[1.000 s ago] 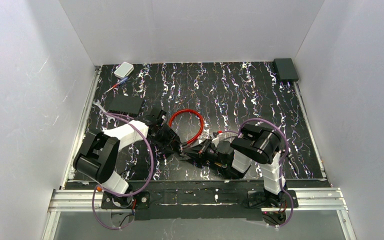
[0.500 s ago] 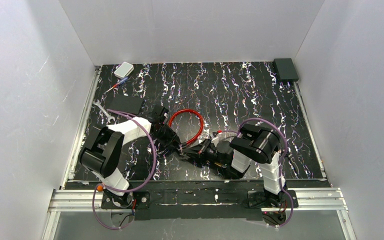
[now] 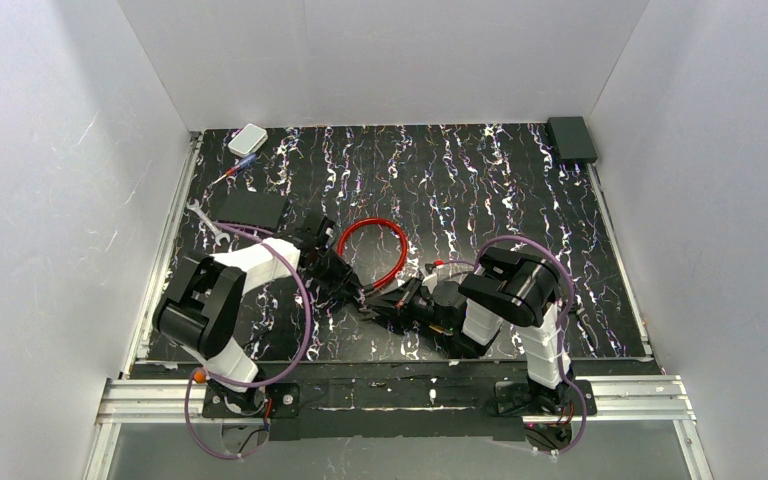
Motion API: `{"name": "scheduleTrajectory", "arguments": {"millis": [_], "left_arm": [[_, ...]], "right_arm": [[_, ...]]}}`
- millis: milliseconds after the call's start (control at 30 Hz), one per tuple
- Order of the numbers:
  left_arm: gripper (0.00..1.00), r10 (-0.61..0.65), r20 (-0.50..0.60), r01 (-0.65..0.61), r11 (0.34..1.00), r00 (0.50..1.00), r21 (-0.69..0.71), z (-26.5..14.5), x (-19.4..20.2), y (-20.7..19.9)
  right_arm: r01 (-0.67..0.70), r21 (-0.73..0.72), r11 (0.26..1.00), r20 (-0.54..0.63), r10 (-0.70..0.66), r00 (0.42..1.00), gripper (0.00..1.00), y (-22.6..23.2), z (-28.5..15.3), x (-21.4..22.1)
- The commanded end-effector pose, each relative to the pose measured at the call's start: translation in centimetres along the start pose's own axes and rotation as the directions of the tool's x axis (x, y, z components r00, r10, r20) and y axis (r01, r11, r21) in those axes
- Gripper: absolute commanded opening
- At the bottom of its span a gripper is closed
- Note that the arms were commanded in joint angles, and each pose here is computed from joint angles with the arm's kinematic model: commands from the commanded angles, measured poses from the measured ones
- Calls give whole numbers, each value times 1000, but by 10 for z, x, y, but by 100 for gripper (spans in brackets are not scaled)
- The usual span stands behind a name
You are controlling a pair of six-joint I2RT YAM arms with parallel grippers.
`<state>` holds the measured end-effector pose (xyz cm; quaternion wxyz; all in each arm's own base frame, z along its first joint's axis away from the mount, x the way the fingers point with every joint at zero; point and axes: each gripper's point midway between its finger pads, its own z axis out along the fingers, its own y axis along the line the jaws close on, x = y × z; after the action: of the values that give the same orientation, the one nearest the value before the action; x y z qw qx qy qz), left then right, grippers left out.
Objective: Unlock with the key
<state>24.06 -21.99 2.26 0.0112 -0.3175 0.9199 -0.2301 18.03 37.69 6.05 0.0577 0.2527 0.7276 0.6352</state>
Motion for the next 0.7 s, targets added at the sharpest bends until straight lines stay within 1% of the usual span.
{"name": "scheduleTrajectory", "arguments": {"millis": [0,133,200,400,500,667], "left_arm": [[0,-6,51,0,994,999,106,-18,3,-9],[0,-19,109,-11,963,994,270,-37,1,-28],[0,-26,139,-29,926,990,377,-52,0,-43],[0,-38,239,-94,851,970,517,-100,-2,-66],[0,-55,274,-123,799,960,589,-127,0,-78],[0,-115,352,-186,677,929,712,-180,-3,-100]], "right_arm": [[-146,-178,973,-48,139,989,1,44,-8,2],[-151,-233,961,-62,141,988,1,67,-11,5],[-159,-261,952,-64,148,987,1,78,-14,6],[-185,-358,915,-87,165,982,1,118,-19,10],[-201,-407,891,-115,168,979,1,143,-19,17],[-225,-469,854,-149,174,973,1,186,-16,31]]}}
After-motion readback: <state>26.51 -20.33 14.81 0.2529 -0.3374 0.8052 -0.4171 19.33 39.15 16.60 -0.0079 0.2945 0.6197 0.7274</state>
